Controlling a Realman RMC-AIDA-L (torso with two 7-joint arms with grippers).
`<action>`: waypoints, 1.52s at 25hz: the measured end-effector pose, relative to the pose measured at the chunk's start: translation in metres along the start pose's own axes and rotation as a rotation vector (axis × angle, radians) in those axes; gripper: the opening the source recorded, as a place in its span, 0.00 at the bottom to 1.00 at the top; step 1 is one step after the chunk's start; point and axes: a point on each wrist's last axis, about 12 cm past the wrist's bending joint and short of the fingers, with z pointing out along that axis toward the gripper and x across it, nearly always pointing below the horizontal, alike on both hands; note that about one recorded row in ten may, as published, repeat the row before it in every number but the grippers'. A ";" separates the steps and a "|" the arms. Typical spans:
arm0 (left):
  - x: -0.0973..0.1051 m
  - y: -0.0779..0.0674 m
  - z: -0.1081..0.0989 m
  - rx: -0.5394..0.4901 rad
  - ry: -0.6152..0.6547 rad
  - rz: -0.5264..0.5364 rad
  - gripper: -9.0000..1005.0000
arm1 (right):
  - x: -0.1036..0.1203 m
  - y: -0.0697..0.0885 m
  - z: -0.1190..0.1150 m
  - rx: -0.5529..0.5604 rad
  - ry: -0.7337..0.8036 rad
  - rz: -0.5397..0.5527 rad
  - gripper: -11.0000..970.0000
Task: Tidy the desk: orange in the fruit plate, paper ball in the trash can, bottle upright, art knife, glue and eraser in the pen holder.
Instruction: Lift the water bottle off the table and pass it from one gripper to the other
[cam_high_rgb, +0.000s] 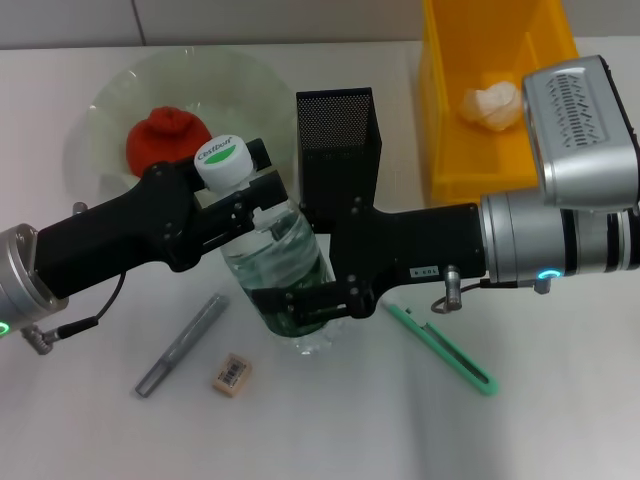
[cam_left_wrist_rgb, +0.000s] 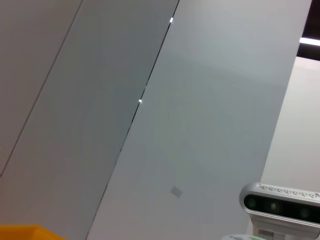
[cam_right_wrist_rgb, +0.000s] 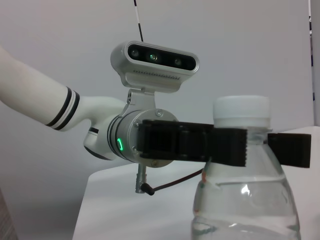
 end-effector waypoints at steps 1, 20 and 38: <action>0.000 0.000 0.000 -0.001 -0.002 0.000 0.52 | 0.000 0.000 0.000 0.000 0.000 0.001 0.79; 0.002 -0.003 0.001 0.017 0.001 0.019 0.45 | 0.000 0.001 0.001 -0.005 0.000 -0.001 0.79; 0.000 -0.003 0.001 0.027 -0.005 0.028 0.44 | 0.001 0.004 0.006 -0.018 -0.051 -0.055 0.83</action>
